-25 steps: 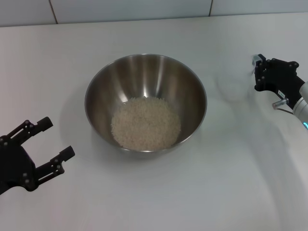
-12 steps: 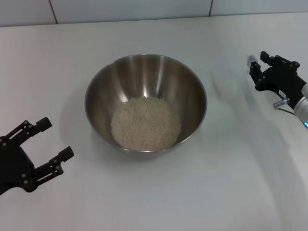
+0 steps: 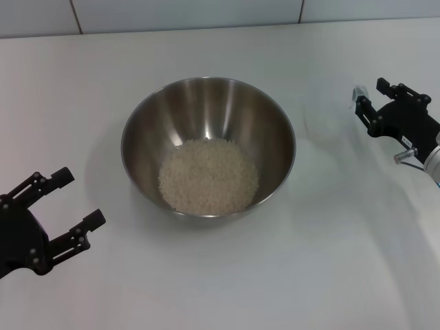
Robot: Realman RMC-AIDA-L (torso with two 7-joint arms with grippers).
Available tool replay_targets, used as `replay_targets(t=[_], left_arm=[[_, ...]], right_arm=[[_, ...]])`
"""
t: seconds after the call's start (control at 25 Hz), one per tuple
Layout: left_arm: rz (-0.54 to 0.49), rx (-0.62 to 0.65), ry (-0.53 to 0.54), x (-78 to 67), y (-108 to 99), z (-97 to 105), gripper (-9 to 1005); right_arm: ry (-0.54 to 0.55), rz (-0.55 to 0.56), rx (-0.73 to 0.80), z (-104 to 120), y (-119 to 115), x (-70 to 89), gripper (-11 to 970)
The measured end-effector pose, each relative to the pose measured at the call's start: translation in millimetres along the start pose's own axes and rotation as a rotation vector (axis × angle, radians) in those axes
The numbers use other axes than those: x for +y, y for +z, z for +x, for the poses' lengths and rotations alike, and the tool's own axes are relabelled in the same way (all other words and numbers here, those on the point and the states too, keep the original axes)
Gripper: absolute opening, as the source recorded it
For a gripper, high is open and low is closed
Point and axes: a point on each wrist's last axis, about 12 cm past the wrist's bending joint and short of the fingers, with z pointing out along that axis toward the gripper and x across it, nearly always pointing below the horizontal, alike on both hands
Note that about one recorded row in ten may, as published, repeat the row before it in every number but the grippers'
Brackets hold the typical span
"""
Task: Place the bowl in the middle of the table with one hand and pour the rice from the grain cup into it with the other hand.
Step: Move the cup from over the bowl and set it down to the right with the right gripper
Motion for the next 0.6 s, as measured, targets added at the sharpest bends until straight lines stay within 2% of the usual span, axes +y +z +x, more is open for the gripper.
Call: replay_targets(t=[0.08, 0.6], left_arm=[[0.000, 0.000, 0.000, 0.0, 0.0, 0.0, 811], [0.004, 0.005, 0.001, 0.7, -1.2, -0.4, 811]], right_arm=[[0.001, -0.001, 0.001, 0.4, -0.5, 0.0, 445], [0.035, -0.019, -0.040, 7.8, -21.9, 2.6, 453]])
